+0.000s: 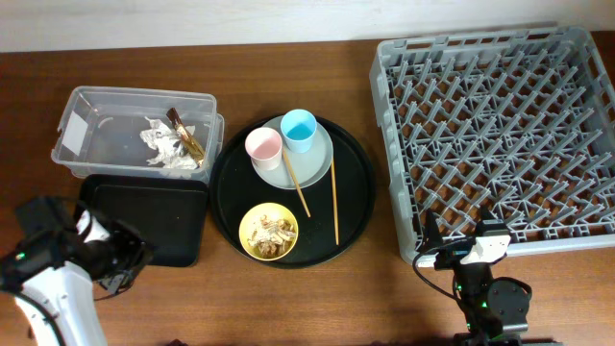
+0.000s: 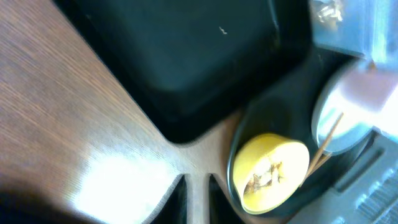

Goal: Sort waste into correct bins and load items into the dishwasher rack
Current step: 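Reach the left gripper to the yellow bowl and grip its rim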

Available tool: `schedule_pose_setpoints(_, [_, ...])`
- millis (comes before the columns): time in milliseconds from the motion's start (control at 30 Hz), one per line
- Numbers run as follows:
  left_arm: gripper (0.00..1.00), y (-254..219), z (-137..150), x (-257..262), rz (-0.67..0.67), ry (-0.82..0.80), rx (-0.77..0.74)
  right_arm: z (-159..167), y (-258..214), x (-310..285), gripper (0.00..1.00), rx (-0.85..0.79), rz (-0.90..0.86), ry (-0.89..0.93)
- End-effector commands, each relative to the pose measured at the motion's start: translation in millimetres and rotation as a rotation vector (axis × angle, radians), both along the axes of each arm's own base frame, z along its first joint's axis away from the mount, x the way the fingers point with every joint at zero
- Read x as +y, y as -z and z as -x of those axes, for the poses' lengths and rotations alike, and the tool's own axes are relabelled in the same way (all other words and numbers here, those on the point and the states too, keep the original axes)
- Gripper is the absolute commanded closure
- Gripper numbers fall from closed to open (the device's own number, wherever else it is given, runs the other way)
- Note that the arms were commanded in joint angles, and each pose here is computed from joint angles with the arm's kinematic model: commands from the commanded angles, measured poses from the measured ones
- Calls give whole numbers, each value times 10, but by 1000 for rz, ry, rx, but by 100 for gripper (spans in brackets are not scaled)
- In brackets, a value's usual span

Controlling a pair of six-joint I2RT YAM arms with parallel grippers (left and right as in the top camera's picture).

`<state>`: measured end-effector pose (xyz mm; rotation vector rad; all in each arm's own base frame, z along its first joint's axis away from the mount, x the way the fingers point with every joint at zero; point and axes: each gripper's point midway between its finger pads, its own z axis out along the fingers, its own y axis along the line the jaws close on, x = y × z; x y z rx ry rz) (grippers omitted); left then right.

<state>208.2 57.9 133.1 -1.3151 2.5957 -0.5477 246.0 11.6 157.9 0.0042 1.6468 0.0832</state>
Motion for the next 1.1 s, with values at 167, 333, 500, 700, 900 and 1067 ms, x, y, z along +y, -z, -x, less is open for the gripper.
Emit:
schedule_pose_setpoints(167, [62,-345,-198,-1470,-123,597,-140,0,25,-32,2,4,-2,17])
schedule_pose_setpoints(333, [99,-360,-202,-2371,-179,886,-300,0,25,-32,2,4,-2,17])
schedule_pose_setpoints(500, [67,59,-157,-3108,-293,1096,-336,0,25,-32,2,4,-2,17])
schedule_pose_setpoints(700, [81,511,-414,-2978,-577,1071,-276,0,25,-32,2,4,-2,17])
schedule_pose_setpoints(900, [70,620,-452,-2836,-665,1060,-239,0,25,-32,2,4,-2,17])
schedule_pose_setpoints(1067, [70,771,-468,-2776,-711,1066,-195,0,25,-32,2,4,-2,17])
